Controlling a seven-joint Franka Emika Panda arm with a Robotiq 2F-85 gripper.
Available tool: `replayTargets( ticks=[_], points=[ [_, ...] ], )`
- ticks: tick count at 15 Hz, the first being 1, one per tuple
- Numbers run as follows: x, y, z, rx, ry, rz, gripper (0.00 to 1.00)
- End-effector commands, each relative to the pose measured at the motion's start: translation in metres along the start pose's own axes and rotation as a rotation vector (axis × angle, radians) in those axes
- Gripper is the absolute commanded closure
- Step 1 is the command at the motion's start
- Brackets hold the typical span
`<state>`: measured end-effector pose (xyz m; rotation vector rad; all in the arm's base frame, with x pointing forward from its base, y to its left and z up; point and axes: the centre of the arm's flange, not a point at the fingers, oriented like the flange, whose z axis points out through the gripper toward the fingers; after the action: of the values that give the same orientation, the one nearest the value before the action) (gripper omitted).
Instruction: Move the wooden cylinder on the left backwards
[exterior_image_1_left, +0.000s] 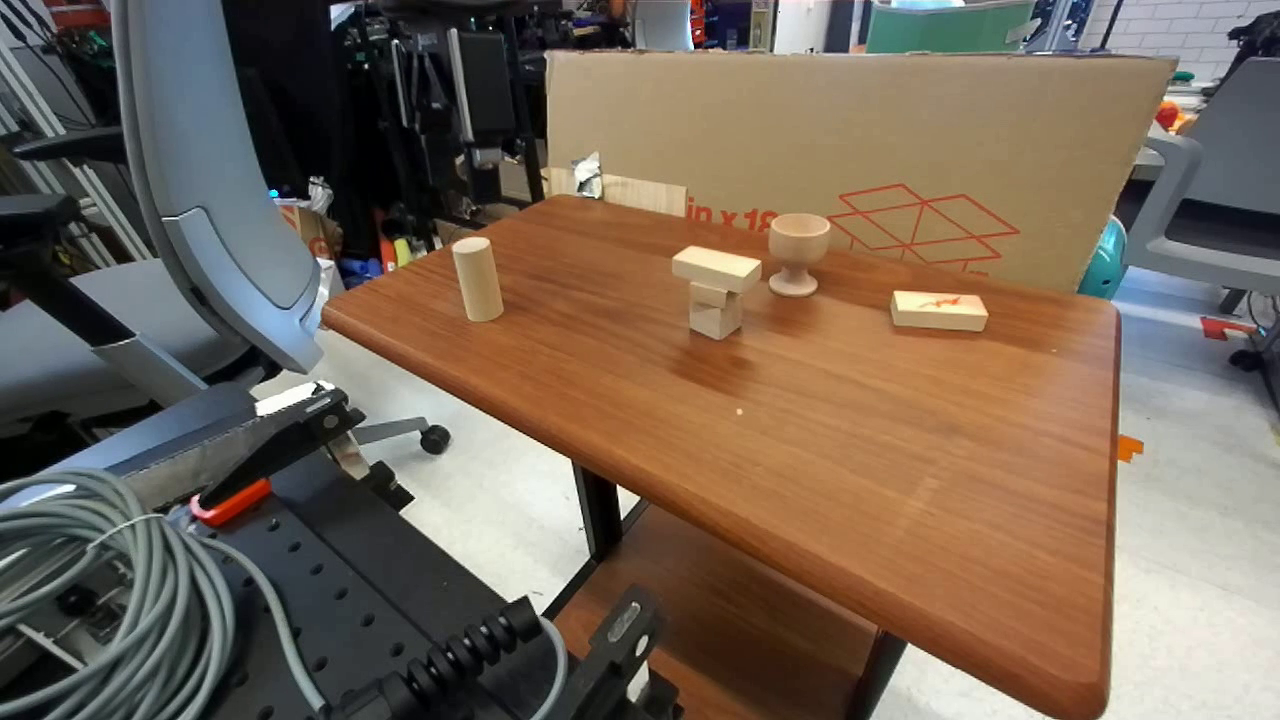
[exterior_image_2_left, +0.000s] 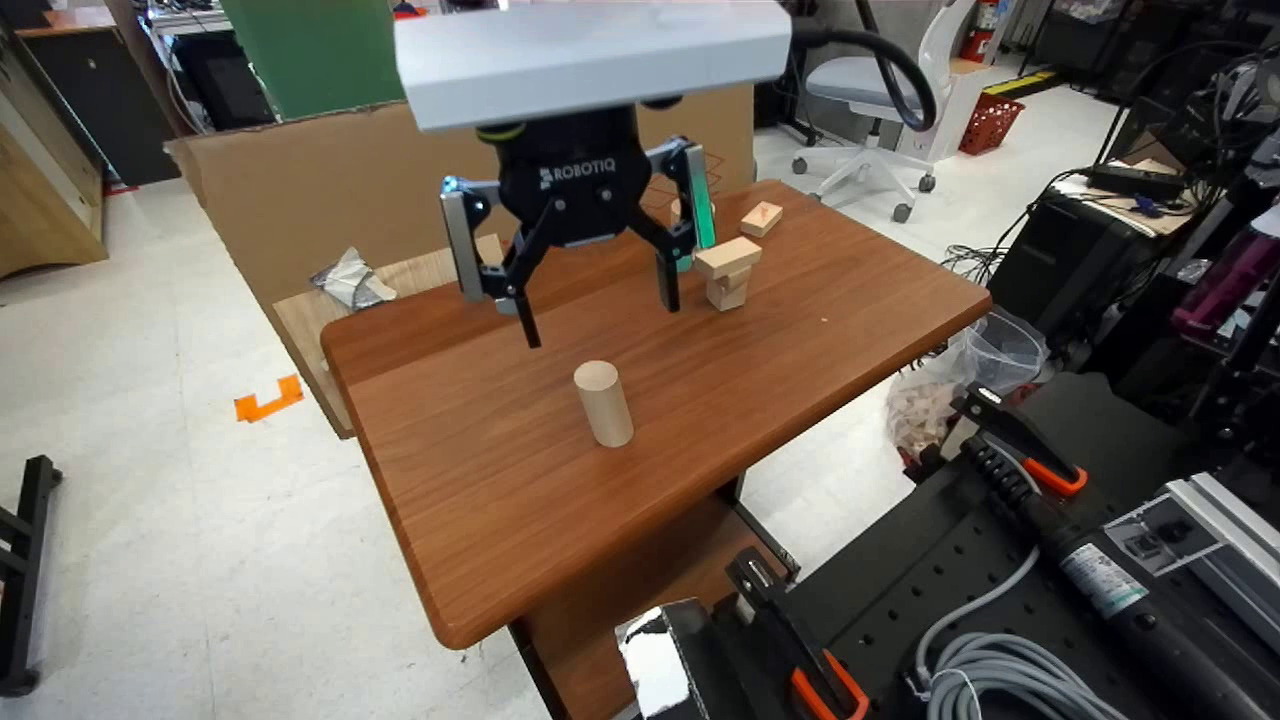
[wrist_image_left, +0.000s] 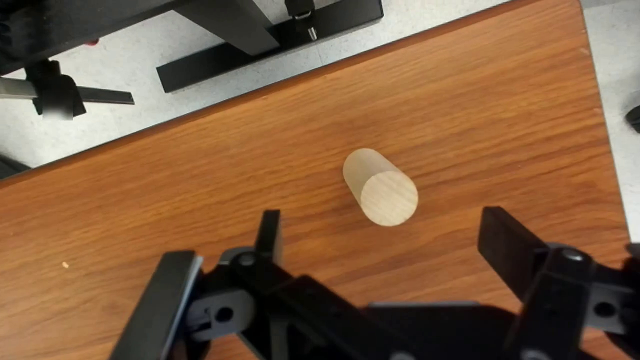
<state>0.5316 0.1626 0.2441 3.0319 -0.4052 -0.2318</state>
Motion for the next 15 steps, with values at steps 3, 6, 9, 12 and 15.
replayTargets(
  ticks=[3,6,9,12,15],
  points=[
    [0.021,-0.017,0.030,-0.054,-0.005,0.045,0.00],
    [0.023,-0.022,0.040,-0.073,-0.011,0.054,0.00],
    [0.024,-0.026,0.047,-0.101,-0.008,0.050,0.07],
    [0.024,-0.028,0.052,-0.118,-0.004,0.057,0.32],
    [0.023,-0.028,0.056,-0.130,-0.007,0.066,0.57]
  ],
)
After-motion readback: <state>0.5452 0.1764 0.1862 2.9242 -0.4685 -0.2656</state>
